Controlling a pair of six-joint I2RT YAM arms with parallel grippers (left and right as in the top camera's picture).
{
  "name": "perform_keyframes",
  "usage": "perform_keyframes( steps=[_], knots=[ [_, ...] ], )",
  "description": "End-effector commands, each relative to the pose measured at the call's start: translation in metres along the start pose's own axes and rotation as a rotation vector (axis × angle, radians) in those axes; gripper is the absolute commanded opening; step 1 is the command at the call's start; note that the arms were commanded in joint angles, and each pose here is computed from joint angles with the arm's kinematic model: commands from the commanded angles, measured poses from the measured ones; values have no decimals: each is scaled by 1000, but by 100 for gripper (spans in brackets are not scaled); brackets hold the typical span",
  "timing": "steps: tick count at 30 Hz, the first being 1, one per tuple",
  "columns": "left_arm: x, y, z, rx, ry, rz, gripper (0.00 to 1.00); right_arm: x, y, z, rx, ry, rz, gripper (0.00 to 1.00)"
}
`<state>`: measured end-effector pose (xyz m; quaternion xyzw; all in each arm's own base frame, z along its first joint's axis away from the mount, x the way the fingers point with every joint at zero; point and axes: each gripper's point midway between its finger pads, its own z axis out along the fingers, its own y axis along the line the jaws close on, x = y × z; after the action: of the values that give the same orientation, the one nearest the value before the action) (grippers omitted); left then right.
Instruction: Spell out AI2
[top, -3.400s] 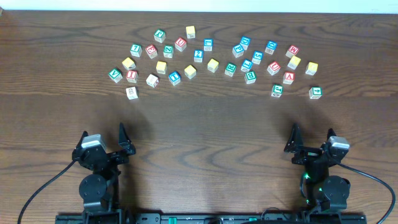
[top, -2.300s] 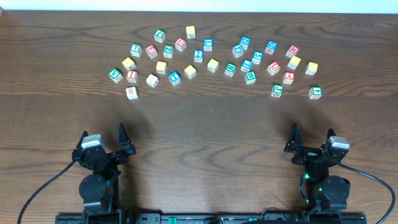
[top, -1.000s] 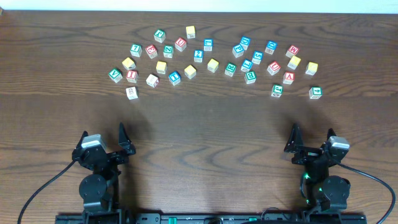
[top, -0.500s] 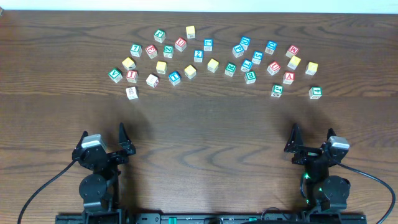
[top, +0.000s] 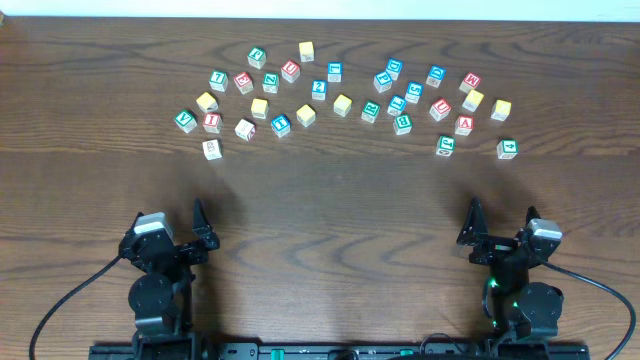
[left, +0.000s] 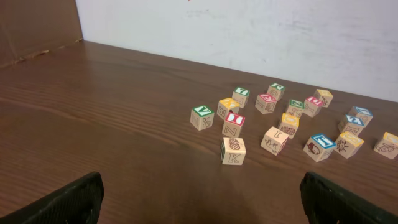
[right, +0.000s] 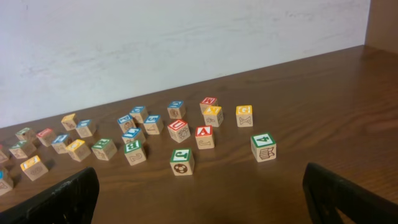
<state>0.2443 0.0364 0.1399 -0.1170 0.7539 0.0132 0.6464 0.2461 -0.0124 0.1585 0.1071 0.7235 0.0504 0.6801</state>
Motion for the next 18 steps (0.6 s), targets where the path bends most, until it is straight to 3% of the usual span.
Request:
perform_keyframes(
  steps=[1, 18],
  knots=[
    [10, 4, 0, -17, 36, 11, 99, 1, -1, 0, 4, 1, -6, 99],
    [7, 3, 0, -16, 30, -8, 99, 1, -1, 0, 4, 1, -6, 99]
  ],
)
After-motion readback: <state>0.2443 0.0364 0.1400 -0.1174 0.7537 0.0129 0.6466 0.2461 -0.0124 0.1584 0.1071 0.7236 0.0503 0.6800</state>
